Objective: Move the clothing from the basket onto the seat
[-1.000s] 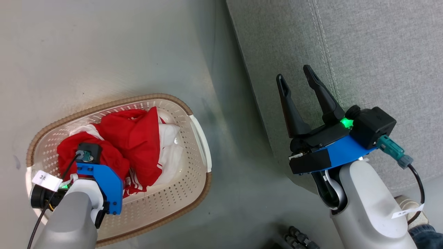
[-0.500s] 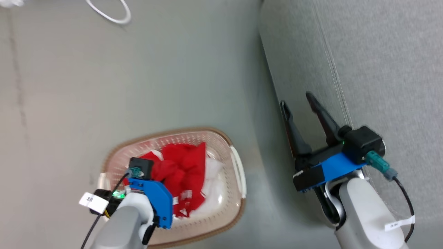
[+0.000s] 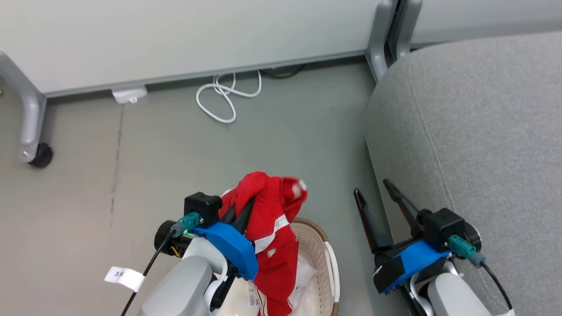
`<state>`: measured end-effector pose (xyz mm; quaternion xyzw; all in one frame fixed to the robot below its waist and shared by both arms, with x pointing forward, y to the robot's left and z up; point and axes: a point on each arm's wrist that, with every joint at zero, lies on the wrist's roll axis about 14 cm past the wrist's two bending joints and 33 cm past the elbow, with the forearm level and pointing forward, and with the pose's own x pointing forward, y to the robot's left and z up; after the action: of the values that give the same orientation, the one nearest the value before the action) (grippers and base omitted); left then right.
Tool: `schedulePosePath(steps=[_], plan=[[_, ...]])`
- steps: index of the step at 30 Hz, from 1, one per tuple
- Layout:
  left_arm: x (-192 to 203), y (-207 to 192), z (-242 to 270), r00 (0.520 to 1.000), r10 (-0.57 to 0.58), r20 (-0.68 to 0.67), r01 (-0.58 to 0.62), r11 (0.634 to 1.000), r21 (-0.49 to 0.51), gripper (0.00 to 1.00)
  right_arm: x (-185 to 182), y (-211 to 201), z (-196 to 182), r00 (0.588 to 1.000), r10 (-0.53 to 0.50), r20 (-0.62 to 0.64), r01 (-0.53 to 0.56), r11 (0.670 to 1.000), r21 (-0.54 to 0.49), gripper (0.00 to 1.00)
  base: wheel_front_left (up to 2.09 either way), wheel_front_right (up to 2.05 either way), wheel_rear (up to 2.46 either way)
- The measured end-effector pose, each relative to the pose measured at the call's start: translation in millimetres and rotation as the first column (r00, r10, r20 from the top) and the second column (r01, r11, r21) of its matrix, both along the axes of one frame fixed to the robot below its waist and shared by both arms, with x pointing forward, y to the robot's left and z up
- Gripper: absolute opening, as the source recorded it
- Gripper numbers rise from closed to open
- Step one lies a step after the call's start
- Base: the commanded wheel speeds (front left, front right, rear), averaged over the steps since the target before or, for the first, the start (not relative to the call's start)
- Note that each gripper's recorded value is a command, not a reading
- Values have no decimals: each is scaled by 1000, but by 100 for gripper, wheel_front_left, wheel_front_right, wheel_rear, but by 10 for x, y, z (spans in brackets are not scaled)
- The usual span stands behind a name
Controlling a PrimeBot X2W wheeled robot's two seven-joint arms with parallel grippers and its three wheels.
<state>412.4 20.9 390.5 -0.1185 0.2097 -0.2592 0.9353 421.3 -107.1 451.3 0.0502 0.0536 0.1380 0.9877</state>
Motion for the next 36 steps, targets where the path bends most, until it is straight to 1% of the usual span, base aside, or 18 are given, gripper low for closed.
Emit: schedulePosePath(steps=[5, 11, 15, 20, 23, 29, 36], plan=[[85, -44, 464, 991, -1, 134, 7, 999, -43, 0, -89, 154, 158, 999, 43, 25, -43, 999, 13, 100, 0, 0, 0], [185, -148, 1083, 956, -20, 291, 43, 997, -71, 0, -176, 346, 294, 994, 100, 40, -101, 995, 11, 100, 0, 0, 0], [232, -212, 1405, 934, -34, 356, 67, 995, -78, 0, -183, 458, 362, 990, 133, 48, -134, 991, 7, 100, 0, 0, 0], [273, -275, 1692, 908, -54, 415, 91, 993, -70, 0, -188, 532, 427, 986, 156, 56, -156, 988, 0, 100, 0, 0, 0], [286, -290, 1767, 901, -60, 429, 97, 993, -65, 0, -188, 545, 455, 985, 160, 61, -160, 987, -1, 100, 0, 0, 0], [247, -373, 1731, 904, -87, 419, 122, 991, -58, 0, -133, 596, 562, 981, 175, 80, -175, 984, -7, 100, 0, 0, 0], [229, -431, 1711, 903, -111, 414, 145, 988, -51, 0, -5, 800, 653, 967, 244, 73, -240, 969, -56, 100, 0, 0, 0]])
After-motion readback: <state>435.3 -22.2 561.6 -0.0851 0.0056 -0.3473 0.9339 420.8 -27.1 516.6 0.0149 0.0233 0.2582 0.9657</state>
